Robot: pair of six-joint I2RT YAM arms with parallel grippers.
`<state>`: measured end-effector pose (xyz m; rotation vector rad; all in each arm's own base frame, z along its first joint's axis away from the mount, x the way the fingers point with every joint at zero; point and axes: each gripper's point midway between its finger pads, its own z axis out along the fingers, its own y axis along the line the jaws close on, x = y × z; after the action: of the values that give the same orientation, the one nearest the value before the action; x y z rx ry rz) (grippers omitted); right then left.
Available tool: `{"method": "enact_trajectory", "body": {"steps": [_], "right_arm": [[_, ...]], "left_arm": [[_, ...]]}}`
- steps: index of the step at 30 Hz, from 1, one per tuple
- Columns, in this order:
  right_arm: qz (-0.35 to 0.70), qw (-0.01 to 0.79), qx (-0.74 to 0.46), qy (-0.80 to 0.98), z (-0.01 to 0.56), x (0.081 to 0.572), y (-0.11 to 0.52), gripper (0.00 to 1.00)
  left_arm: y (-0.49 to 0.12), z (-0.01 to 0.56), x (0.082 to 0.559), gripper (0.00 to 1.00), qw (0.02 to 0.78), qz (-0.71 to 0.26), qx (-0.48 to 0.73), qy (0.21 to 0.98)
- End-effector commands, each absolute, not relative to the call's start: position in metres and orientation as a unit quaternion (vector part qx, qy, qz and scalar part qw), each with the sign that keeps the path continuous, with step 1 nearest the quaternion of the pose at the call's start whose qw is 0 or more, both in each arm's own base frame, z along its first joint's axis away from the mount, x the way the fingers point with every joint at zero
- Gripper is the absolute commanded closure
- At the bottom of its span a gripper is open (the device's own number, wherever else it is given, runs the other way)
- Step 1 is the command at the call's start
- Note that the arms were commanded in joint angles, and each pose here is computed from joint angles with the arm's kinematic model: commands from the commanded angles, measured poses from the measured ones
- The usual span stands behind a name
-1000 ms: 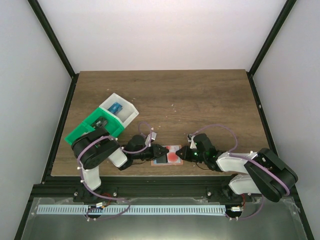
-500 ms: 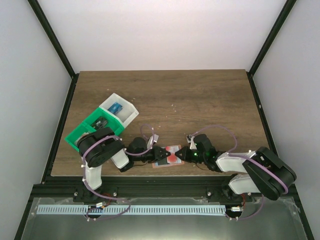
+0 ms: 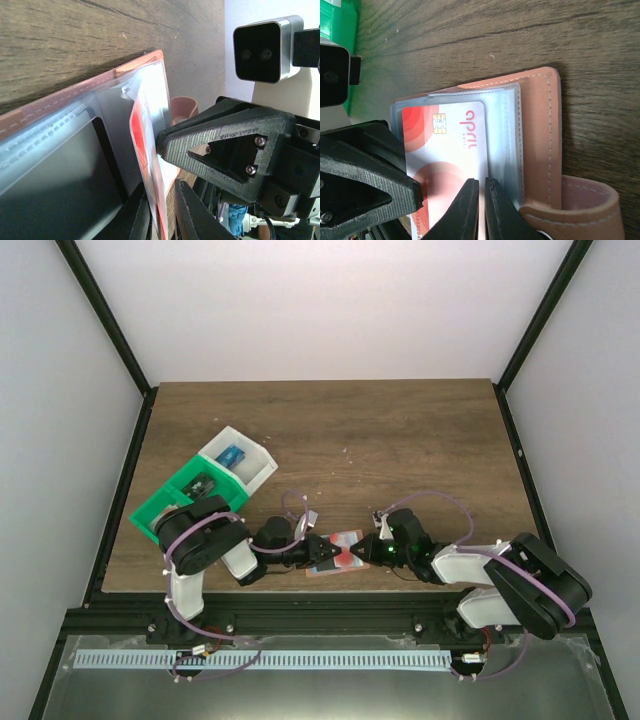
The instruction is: Take the credit cards out of the card holder
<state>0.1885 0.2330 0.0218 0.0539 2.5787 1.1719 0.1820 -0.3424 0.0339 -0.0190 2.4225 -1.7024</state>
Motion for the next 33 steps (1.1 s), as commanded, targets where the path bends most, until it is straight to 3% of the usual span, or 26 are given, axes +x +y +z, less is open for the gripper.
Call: {"method": "enact_trajectory", "body": {"steps": [1, 8, 11, 23, 33], "right_arm": [[0.363, 0.106, 0.035, 0.925, -0.007, 0.165, 0.215, 0.93], [0.350, 0.111, 0.038, 0.929, -0.010, 0.167, 0.211, 0.93], [0.349, 0.111, 0.039, 0.930, -0.011, 0.167, 0.211, 0.93], [0.346, 0.115, 0.042, 0.930, -0.011, 0.167, 0.209, 0.92], [0.359, 0.125, 0.042, 0.924, 0.001, 0.171, 0.213, 0.91]], "left_arm": [[-0.342, 0.040, 0.180, 0.85, 0.101, -0.579, 0.004, 0.809], [-0.333, 0.037, 0.184, 0.88, 0.118, -0.548, -0.005, 0.828], [-0.330, 0.037, 0.185, 1.00, 0.125, -0.538, -0.004, 0.834], [-0.311, 0.030, 0.185, 1.00, 0.137, -0.512, -0.028, 0.847], [-0.280, 0.046, 0.201, 1.00, 0.200, -0.481, -0.065, 0.851]]}}
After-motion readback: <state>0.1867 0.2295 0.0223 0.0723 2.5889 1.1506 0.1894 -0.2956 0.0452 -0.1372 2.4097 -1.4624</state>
